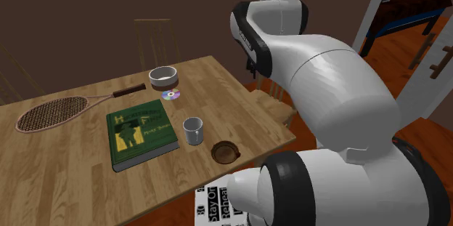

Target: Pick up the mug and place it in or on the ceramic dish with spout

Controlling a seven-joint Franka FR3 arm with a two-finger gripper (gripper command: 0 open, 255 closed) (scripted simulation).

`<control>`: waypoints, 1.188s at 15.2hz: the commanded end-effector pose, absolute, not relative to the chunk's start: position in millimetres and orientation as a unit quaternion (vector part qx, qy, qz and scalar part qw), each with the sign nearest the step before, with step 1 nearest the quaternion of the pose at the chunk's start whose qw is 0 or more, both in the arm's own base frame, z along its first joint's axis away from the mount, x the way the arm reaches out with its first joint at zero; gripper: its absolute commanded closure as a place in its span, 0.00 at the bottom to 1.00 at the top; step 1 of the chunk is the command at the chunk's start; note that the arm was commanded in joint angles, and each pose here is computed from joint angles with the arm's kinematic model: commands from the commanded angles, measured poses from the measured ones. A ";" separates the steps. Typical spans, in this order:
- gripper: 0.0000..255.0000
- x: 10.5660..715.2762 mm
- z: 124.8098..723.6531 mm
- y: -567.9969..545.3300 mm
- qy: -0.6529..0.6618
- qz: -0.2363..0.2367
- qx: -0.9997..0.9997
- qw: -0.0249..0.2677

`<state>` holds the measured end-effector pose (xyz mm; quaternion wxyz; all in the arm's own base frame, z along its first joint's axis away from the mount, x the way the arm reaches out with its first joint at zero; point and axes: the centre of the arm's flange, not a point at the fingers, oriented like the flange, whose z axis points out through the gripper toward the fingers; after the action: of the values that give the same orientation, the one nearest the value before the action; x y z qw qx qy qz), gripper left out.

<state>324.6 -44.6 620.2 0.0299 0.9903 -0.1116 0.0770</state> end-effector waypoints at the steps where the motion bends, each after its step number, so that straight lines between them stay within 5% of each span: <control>1: 0.00 324.6 620.2 -44.6 -0.112 0.077 0.990 0.030; 18: 0.00 355.0 497.4 142.1 -0.132 0.045 0.990 0.035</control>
<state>355.3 132.1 506.2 0.0347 0.9898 -0.1304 0.0465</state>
